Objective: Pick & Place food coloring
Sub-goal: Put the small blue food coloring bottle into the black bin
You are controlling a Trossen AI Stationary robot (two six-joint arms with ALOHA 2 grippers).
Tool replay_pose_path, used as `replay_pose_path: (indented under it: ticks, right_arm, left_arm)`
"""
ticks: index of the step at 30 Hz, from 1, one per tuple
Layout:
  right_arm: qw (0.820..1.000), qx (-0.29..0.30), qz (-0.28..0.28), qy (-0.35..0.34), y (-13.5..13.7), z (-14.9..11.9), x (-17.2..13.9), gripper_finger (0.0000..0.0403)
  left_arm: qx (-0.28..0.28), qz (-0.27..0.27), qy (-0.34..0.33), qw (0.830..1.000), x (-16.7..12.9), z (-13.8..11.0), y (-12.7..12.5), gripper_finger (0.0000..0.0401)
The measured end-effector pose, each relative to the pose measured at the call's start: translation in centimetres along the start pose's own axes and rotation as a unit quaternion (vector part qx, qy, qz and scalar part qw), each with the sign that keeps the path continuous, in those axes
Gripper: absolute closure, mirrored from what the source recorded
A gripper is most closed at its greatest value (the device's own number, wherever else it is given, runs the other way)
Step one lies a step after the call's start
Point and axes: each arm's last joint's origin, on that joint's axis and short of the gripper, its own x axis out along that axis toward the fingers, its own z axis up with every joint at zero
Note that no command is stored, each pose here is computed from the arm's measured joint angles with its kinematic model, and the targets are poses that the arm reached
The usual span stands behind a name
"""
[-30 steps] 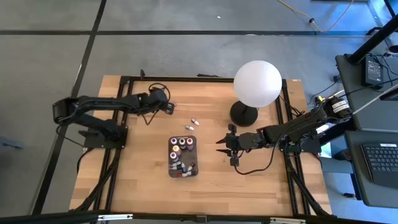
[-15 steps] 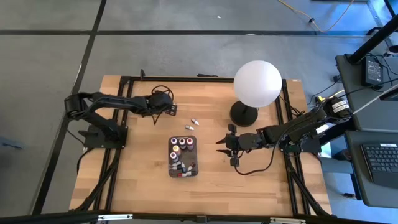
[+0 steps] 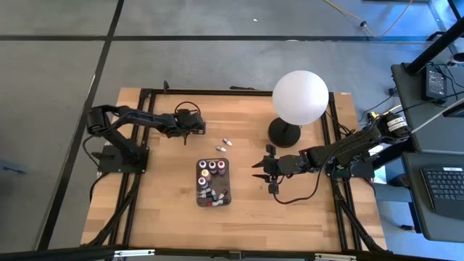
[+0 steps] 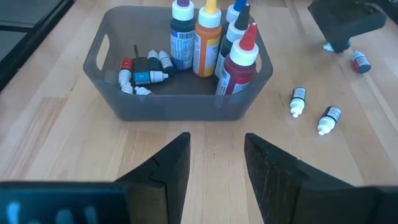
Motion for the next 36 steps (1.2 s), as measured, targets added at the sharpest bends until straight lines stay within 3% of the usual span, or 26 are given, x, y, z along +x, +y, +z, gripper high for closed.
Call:
replay_pose_path:
  ticks: [7, 18, 23, 30, 36]
  right_arm:
    - [1.0, 0.0, 0.0, 0.0, 0.0, 0.0, 0.0, 0.0248]
    - [1.0, -0.001, 0.0, 0.001, 0.0, 0.0, 0.0, 0.0248]
    - [1.0, -0.001, 0.0, 0.001, 0.0, 0.0, 0.0, 0.0248]
    - [1.0, -0.001, 0.0, 0.002, 0.0, 0.0, 0.0, 0.0248]
    - [1.0, -0.001, 0.0, 0.002, 0.0, 0.0, 0.0, 0.0248]
  left_arm:
    - [-0.002, 0.013, 0.001, 1.0, 0.7, 0.0, 0.1, 0.0236]
    - [0.074, 0.011, 0.0, 0.997, 0.8, 0.0, 0.0, 0.0311]
    - [0.098, -0.005, 0.012, 0.995, 0.4, 0.2, 0.0, 0.0325]
    - [0.129, -0.076, 0.05, 0.987, -2.8, 1.0, 0.5, 0.0319]
    - [0.163, -0.218, 0.059, 0.96, -7.1, 2.0, 0.8, 0.0324]
